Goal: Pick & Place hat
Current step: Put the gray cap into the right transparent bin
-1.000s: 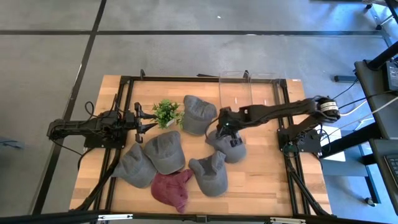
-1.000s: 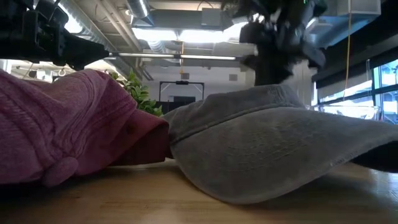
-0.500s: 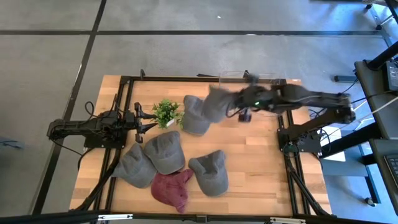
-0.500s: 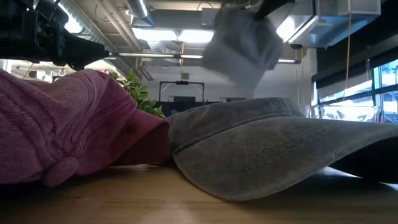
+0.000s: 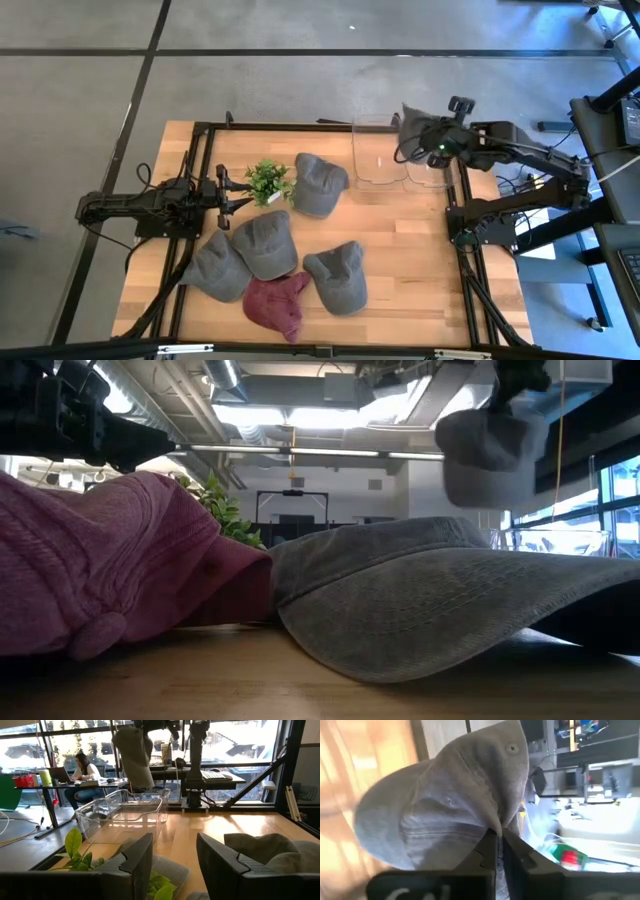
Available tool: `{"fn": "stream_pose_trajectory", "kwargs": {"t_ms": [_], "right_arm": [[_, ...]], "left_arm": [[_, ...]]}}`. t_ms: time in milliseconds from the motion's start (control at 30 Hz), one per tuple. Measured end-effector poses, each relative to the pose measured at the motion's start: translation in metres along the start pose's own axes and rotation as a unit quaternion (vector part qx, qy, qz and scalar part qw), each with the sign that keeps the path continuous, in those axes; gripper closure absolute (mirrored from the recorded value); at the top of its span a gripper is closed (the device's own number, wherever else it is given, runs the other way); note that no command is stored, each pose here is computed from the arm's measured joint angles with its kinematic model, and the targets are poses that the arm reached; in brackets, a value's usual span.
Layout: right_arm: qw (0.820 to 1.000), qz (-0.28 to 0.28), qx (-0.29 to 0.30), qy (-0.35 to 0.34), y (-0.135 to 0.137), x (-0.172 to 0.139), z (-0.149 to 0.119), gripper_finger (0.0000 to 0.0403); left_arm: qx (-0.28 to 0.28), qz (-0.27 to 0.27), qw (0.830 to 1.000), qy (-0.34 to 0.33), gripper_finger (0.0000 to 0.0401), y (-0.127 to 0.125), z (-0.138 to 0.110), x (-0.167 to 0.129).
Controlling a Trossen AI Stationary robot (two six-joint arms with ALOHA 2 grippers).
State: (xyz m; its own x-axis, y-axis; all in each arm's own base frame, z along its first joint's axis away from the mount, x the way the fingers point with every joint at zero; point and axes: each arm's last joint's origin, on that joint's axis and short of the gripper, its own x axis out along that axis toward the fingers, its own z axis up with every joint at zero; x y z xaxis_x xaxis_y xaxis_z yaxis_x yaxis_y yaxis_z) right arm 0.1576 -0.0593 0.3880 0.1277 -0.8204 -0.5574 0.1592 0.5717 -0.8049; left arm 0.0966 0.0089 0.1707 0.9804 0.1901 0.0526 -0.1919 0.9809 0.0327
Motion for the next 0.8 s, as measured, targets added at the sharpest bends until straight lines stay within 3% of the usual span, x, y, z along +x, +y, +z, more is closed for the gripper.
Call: {"fn": "stream_pose_trajectory", "kwargs": {"t_ms": [267, 567, 800], "right_arm": [[0.983, -0.046, -0.137, 0.113, 0.051, 0.052, -0.013, 0.0389], [0.977, -0.068, -0.156, 0.129, 0.101, 0.101, -0.022, 0.0389], [0.971, -0.103, -0.189, 0.104, 0.109, 0.125, -0.016, 0.0389]], "left_arm": [[0.000, 0.023, 1.000, 0.001, 0.0253, 0.001, 0.000, 0.000], [0.000, 0.025, 1.000, 0.001, 0.0253, 0.001, 0.000, 0.000], [0.000, 0.025, 1.000, 0.001, 0.0253, 0.001, 0.000, 0.000]]}}
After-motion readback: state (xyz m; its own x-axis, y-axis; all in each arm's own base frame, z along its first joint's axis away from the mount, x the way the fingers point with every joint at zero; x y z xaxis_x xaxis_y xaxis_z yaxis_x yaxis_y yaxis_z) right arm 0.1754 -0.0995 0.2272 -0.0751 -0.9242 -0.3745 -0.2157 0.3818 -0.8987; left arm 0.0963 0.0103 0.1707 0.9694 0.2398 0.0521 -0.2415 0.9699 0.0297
